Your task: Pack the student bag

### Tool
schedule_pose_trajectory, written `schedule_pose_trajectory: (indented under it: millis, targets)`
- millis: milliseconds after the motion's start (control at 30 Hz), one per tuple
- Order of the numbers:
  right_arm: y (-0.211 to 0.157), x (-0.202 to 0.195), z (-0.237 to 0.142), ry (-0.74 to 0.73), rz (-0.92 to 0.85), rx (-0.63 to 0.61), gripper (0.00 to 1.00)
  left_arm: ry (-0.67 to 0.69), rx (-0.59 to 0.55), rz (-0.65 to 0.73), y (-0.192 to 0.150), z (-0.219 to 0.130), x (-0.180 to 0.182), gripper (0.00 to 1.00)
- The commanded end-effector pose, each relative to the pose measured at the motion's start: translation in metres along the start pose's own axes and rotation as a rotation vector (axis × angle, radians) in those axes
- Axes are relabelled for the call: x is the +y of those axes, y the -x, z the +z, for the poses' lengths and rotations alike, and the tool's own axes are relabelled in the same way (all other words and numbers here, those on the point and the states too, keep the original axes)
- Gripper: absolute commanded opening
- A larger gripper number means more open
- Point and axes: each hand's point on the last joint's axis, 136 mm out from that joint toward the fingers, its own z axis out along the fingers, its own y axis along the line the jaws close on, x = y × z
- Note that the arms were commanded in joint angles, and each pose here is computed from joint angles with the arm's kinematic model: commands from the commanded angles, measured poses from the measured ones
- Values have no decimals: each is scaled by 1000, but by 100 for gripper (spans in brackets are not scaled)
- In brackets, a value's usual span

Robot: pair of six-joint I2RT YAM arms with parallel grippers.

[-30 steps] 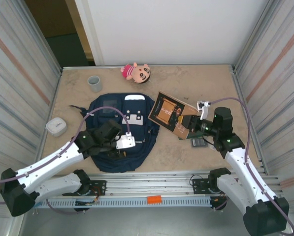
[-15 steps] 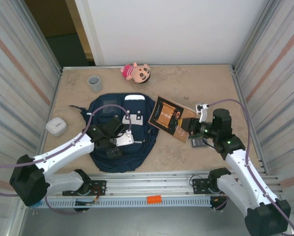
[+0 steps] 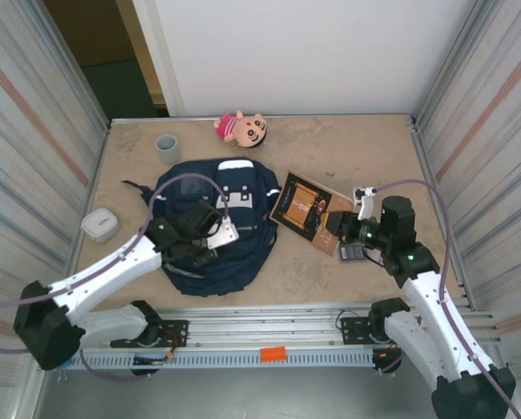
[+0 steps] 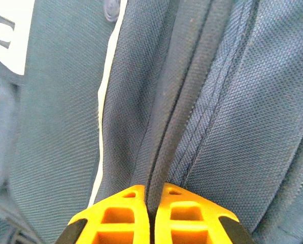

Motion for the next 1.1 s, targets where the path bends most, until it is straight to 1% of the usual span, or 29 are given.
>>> schedule_pose_trajectory:
  millis: [0,67,133,233,300,367,500,633,733,833,900,967,1067]
  targets:
    - [29,19,-12,39,9,-75,0,-4,-201,-187,42,-43,4,0]
    - [32,18,-11,35,20,-72,0,33,-204,-277,44,-52,10,0]
    - [37,14,-12,15,49,-83,0,66,-182,-372,44,-55,16,0]
    - [51,3,-18,-12,164,-124,0,86,-152,-479,49,-58,22,0]
    - [60,0,-22,-4,240,-127,0,101,-156,-557,57,-62,30,0]
    - [63,-5,-27,-22,302,-116,0,95,-192,-600,71,-69,35,0]
    - [61,-15,-42,-88,364,-139,1,94,-311,-667,97,-85,47,0]
    - [55,-8,-54,-97,362,-166,8,101,-399,-740,111,-100,59,0]
    - [43,-1,-60,-104,397,-122,11,94,-431,-801,115,-106,66,0]
    - [25,10,-59,-81,451,-34,8,82,-455,-814,121,-106,67,0]
    - [14,21,-59,-48,444,9,7,78,-464,-828,124,-106,69,0]
    - [4,30,-60,-37,432,42,7,78,-478,-860,127,-105,73,0]
    - [-16,38,-55,-12,475,119,7,67,-492,-917,130,-103,81,0]
